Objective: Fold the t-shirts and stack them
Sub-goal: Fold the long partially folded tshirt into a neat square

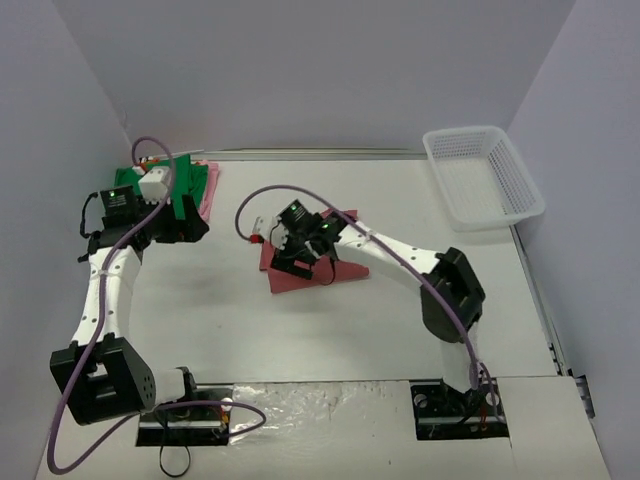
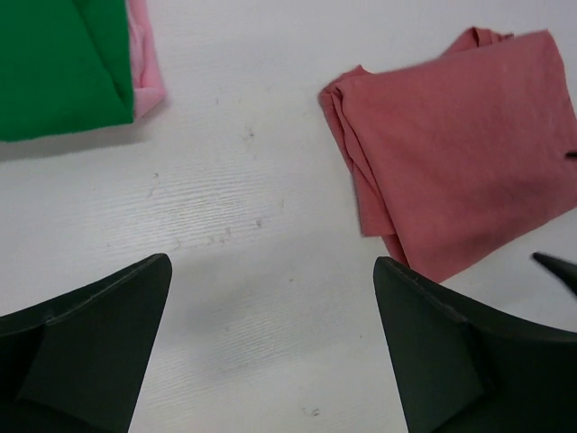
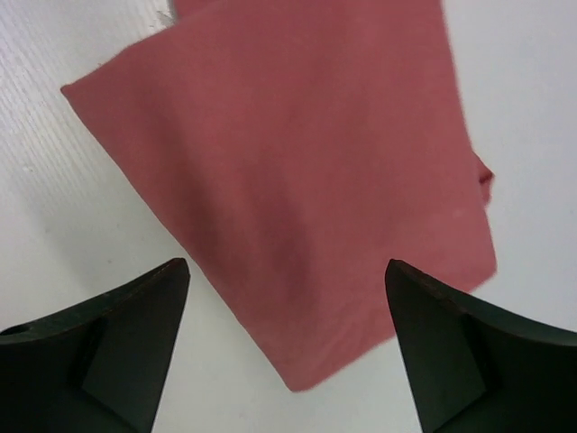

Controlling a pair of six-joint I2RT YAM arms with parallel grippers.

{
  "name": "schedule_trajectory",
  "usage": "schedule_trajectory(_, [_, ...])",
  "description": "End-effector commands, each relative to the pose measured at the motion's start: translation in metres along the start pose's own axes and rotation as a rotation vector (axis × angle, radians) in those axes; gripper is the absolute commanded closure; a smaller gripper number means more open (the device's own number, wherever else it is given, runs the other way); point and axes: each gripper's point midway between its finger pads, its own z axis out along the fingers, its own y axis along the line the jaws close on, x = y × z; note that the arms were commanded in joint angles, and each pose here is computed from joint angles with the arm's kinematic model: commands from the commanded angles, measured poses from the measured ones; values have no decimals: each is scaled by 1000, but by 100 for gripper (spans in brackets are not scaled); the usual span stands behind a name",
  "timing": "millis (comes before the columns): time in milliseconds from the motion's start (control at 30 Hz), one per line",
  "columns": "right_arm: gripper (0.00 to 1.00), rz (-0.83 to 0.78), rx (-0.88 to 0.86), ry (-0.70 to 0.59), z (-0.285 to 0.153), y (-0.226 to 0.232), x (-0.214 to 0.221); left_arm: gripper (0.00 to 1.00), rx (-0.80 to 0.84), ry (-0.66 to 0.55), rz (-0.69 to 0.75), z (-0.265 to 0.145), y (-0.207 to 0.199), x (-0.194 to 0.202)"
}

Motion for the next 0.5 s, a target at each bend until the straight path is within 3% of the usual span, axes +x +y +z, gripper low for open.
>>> schedule_trajectory(0, [18, -48, 45, 96, 29, 18, 1, 6, 86, -60, -143, -13, -6, -6])
schedule_trajectory(67, [25, -77, 36, 134, 46, 32, 3, 6, 69, -63, -168, -19, 4, -1])
schedule_trajectory(100, [34, -97, 27, 129, 50, 41, -3, 6, 75, -56, -179, -20, 4, 3])
schedule_trajectory(133, [37, -104, 21, 137, 55, 46, -3, 6, 70, -55, -195, -21, 8, 4])
schedule_trajectory(467, [36, -183, 10, 187, 82, 77, -5, 6, 62, -40, -250, -19, 23, 15])
